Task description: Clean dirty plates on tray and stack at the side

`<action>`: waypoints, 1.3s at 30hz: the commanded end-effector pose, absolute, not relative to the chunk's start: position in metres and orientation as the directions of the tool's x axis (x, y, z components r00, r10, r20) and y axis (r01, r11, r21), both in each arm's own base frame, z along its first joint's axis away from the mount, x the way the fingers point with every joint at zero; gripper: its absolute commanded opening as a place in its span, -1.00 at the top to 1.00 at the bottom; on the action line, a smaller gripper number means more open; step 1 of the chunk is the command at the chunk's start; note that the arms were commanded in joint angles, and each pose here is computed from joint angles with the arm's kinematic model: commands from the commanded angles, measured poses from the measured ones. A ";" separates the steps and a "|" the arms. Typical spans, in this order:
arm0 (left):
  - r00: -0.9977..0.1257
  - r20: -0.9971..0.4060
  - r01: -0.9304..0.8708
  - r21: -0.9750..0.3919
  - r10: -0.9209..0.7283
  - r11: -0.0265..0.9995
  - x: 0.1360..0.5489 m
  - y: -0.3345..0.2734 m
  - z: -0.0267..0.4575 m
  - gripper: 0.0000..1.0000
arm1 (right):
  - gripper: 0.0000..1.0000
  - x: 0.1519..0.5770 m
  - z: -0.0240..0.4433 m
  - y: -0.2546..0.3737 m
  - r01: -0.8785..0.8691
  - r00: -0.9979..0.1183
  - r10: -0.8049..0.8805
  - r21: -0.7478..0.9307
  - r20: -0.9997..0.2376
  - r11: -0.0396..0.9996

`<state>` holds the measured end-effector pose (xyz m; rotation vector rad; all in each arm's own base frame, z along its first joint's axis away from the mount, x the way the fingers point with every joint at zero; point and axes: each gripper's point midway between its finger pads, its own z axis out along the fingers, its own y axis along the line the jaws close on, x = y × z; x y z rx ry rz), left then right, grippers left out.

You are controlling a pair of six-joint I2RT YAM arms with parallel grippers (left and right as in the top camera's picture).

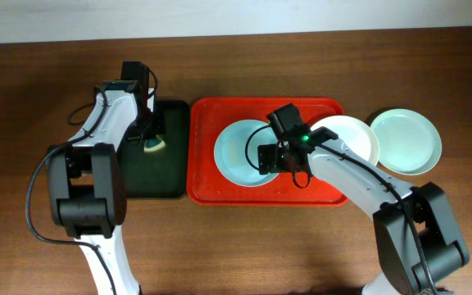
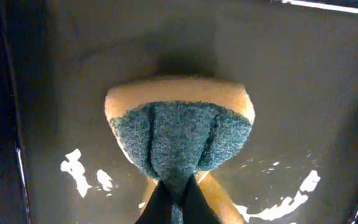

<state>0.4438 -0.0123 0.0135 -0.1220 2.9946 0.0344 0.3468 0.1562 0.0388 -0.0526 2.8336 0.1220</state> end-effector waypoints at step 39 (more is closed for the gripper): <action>-0.990 -0.138 -0.003 -0.002 -0.004 1.000 0.411 -0.045 0.070 1.00 | 0.59 0.386 0.026 0.143 0.010 -0.920 0.051 0.105 -0.389 0.994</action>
